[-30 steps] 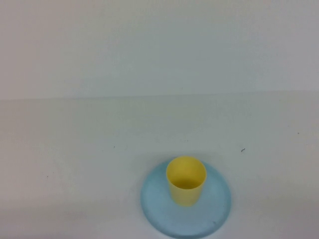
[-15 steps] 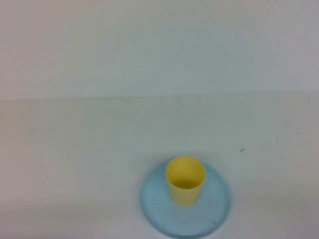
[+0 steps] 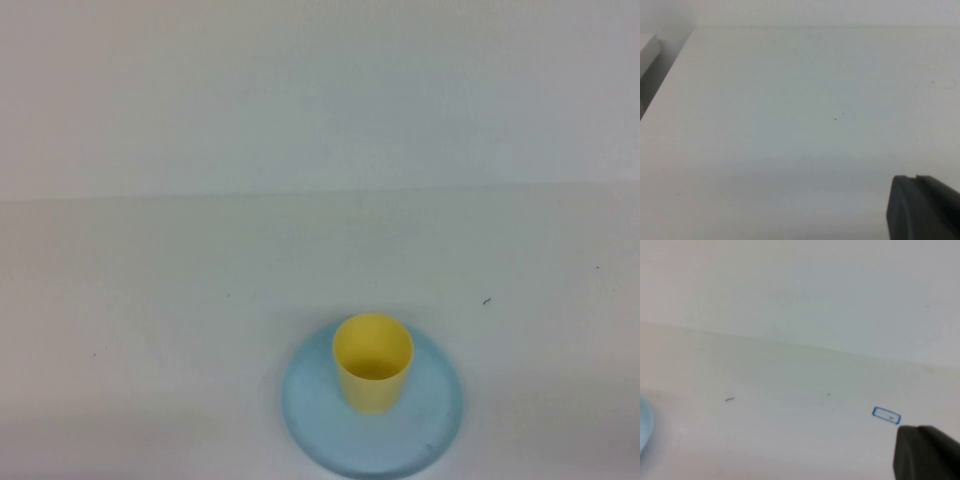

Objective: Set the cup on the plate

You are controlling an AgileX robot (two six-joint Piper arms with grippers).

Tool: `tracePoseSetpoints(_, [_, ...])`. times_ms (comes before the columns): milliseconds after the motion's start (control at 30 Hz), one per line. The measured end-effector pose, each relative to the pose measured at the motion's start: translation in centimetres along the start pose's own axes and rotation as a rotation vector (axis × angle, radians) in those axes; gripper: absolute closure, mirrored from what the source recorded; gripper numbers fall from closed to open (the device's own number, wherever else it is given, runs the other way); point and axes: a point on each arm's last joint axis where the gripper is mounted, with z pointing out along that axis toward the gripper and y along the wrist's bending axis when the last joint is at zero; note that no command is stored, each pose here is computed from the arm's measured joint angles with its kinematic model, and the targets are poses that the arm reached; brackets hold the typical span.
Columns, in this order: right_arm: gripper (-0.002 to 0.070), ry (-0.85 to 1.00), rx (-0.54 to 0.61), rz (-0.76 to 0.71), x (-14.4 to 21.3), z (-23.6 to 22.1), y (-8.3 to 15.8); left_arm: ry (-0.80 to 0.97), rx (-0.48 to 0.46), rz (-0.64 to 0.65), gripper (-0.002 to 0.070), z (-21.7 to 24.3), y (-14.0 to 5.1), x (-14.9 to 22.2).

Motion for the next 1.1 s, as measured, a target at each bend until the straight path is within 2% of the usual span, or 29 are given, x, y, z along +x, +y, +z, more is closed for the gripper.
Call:
tracePoseSetpoints(267, [0.0676,-0.006,0.074,-0.008,0.9,-0.7,-0.2,0.002,-0.001,0.002,0.0674,0.0,0.0,0.0])
tracePoseSetpoints(567, [0.0676,0.181,0.032,-0.012,2.6,-0.8,0.2,0.002,-0.001,0.003,0.0673,0.0,0.0,0.0])
tracePoseSetpoints(800, [0.0676,0.195,0.026,-0.007,2.7,-0.8,0.3,0.002,-0.001,0.003,0.0674,0.0,0.0,0.0])
tracePoseSetpoints(1100, [0.0676,0.194,0.027,0.11,2.7,-0.8,0.4,0.002,-0.001,0.003,0.0674,0.0,0.0,0.0])
